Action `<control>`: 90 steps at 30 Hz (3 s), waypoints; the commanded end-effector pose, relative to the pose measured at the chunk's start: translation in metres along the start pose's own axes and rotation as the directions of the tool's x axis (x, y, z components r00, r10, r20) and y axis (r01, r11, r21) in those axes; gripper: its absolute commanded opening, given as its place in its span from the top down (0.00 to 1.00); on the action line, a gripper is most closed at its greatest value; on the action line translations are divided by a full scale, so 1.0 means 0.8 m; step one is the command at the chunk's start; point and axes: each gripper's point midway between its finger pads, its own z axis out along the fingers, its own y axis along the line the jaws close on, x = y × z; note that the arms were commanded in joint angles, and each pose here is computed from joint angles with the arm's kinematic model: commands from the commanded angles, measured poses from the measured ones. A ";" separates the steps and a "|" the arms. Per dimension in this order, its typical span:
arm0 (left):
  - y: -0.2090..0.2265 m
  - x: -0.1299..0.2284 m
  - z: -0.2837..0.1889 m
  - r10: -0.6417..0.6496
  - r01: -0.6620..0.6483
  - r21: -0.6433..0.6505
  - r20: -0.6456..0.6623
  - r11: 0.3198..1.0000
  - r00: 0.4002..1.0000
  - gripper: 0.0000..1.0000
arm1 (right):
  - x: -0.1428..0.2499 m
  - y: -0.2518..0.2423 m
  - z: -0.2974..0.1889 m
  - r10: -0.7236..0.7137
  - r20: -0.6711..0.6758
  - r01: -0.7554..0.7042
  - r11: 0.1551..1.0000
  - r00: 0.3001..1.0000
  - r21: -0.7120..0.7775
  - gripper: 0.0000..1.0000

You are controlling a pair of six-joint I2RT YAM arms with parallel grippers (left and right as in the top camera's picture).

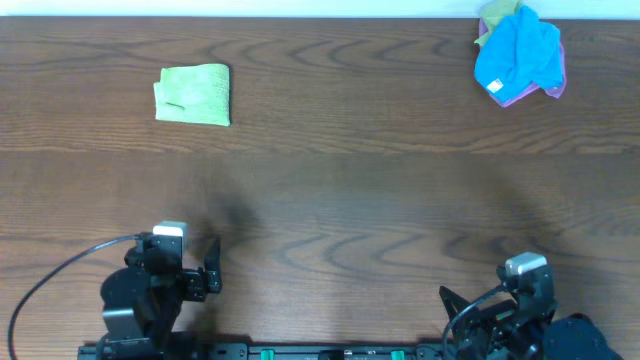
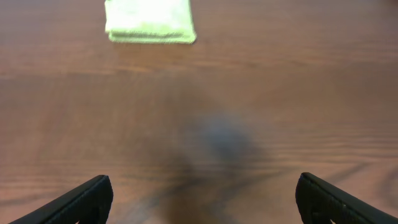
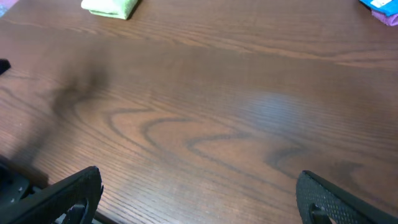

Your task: Fold the cloth

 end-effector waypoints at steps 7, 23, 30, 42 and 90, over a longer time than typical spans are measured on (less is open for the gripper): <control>0.038 0.042 0.017 0.024 -0.027 -0.171 -0.020 0.985 1.000 0.05 | 0.000 -0.003 0.000 0.014 0.004 -0.014 1.000 1.000 0.011 0.01; 0.052 0.086 0.036 0.089 -0.114 -0.217 -0.123 0.970 0.988 0.05 | 0.000 -0.003 0.000 0.014 0.004 -0.014 1.000 1.000 0.012 0.01; 0.052 0.086 0.036 0.089 -0.114 -0.217 -0.123 0.970 0.988 0.05 | 0.000 -0.003 0.000 0.014 0.004 -0.014 1.000 1.000 0.011 0.01; 0.052 0.086 0.036 0.089 -0.114 -0.217 -0.123 0.970 0.988 0.05 | -0.025 0.007 -0.001 0.064 0.083 -0.062 0.998 0.995 -0.021 0.01; 0.052 0.086 0.036 0.089 -0.114 -0.217 -0.123 0.970 0.988 0.05 | 0.088 -0.181 0.126 0.078 0.137 -0.141 0.827 0.988 0.544 0.01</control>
